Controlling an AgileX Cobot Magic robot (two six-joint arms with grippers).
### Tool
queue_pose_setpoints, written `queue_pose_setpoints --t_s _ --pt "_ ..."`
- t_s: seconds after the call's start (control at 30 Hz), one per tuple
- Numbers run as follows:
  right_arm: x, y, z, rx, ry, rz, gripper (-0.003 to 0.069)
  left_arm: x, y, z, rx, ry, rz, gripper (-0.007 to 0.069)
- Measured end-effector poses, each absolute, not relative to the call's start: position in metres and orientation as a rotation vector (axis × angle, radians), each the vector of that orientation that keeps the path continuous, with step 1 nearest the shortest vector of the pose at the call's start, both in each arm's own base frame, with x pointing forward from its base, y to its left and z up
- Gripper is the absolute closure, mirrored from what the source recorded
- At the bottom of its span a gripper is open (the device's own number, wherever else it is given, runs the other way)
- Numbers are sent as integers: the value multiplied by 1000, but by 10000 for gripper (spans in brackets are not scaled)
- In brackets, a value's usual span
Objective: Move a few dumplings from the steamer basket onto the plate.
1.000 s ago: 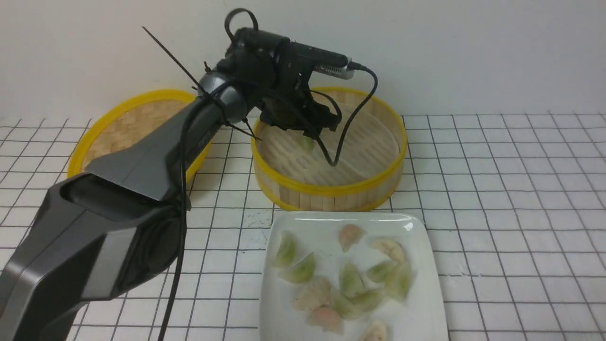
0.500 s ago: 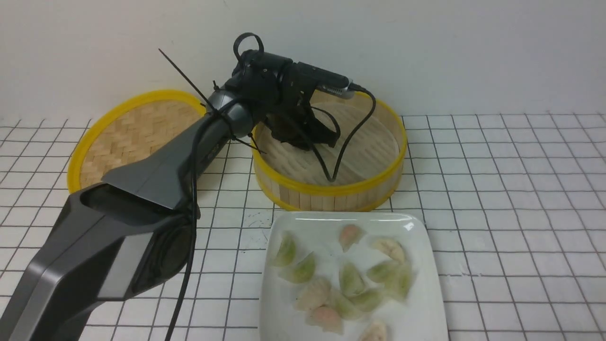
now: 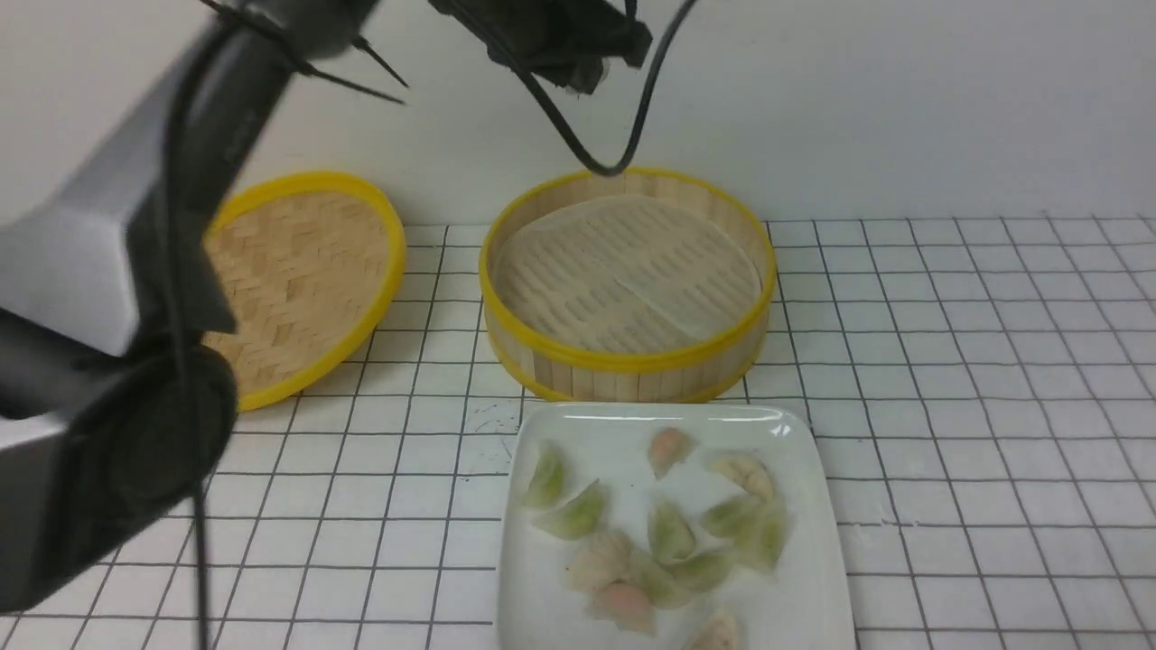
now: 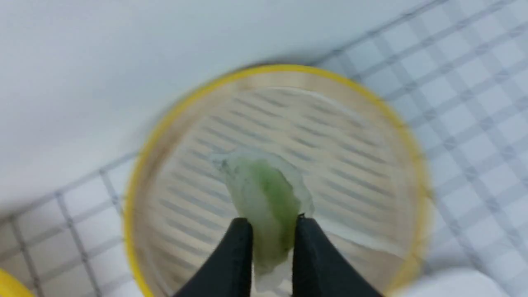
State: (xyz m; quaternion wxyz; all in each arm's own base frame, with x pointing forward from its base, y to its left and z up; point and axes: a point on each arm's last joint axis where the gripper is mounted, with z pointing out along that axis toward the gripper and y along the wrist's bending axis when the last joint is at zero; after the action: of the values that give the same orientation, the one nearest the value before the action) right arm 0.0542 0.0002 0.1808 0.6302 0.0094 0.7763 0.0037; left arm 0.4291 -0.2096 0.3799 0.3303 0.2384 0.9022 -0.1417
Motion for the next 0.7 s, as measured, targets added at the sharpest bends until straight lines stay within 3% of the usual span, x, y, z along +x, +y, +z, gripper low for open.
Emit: queue_pose_setpoints --t_s 0.07,0.17,0.33,0.47,0.6,0.63,0.67,0.7 --pt "54 0 181 21 1778 9 673 400 -206 391 651 2403 -428 526" --pt "54 0 181 21 1778 9 673 369 -207 381 711 2494 -464 526" --pt "54 0 181 21 1778 9 673 322 -225 300 889 2770 -458 526" --pt "54 0 181 21 1778 9 673 319 -244 252 990 2793 -400 504" --pt "54 0 181 21 1778 9 673 324 -260 227 1015 2770 -389 352" --pt "54 0 181 21 1778 9 673 324 -260 227 1015 2769 -387 352" --pt "54 0 181 21 1778 9 673 326 -262 222 1019 2765 -372 263" --pt "54 0 181 21 1778 9 673 326 -262 221 1020 2762 -366 241"
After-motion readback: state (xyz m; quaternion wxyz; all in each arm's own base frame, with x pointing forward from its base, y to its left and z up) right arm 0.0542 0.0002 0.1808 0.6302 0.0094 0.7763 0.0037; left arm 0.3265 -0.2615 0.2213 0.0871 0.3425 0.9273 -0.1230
